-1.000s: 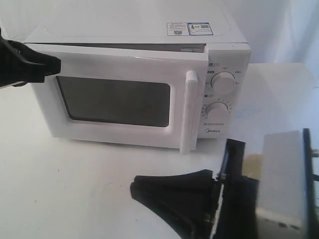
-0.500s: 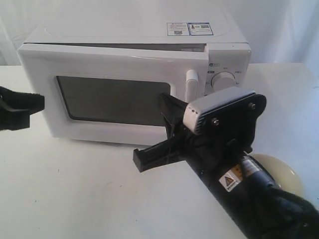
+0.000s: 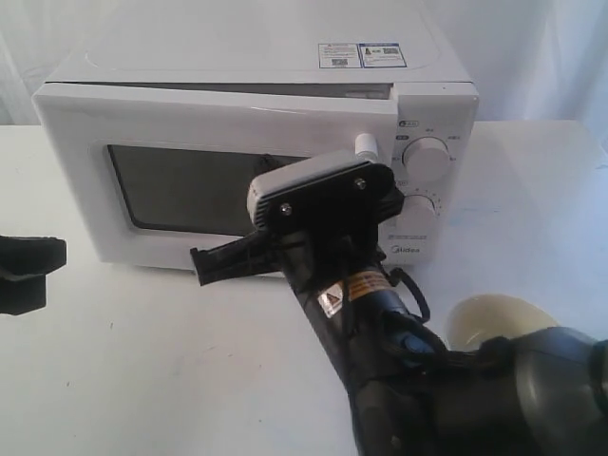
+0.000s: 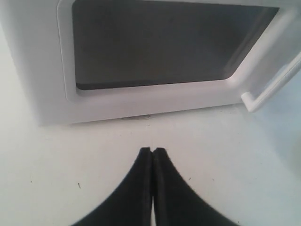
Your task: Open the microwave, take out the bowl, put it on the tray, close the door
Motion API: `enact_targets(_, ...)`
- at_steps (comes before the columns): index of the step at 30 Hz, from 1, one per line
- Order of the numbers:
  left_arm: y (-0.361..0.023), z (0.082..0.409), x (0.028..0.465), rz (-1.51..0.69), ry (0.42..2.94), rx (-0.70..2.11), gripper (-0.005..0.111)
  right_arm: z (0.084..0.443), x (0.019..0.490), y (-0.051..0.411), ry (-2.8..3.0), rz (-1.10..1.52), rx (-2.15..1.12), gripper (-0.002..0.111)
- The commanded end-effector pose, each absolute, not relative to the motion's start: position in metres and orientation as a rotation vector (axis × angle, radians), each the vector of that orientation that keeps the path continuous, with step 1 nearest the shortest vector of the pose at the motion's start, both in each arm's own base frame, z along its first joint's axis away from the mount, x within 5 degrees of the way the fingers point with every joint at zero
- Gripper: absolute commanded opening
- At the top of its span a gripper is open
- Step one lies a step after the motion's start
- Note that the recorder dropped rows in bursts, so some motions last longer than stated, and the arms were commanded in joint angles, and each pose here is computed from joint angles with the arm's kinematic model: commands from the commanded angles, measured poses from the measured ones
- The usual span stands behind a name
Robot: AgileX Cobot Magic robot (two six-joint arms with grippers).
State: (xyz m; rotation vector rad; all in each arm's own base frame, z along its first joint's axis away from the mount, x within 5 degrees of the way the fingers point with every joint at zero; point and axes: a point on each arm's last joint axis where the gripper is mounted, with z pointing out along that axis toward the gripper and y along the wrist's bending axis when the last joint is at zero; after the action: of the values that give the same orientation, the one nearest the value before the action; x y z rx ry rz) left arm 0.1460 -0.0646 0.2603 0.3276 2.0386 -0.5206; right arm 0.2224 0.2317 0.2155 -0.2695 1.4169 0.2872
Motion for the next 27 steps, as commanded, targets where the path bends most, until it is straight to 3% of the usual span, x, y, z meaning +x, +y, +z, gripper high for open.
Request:
enact_targets(1,-0.064,0.264,0.140,-0.547,2.005,0.292,0.000,0.217,0.238,0.233,1.407,0.193,-0.232,0.000)
enact_targets(27,-0.067,0.264,0.139,-0.573,2.008,0.311,0.000,0.206,0.296,0.221,1.416,0.073,-0.098,0.000)
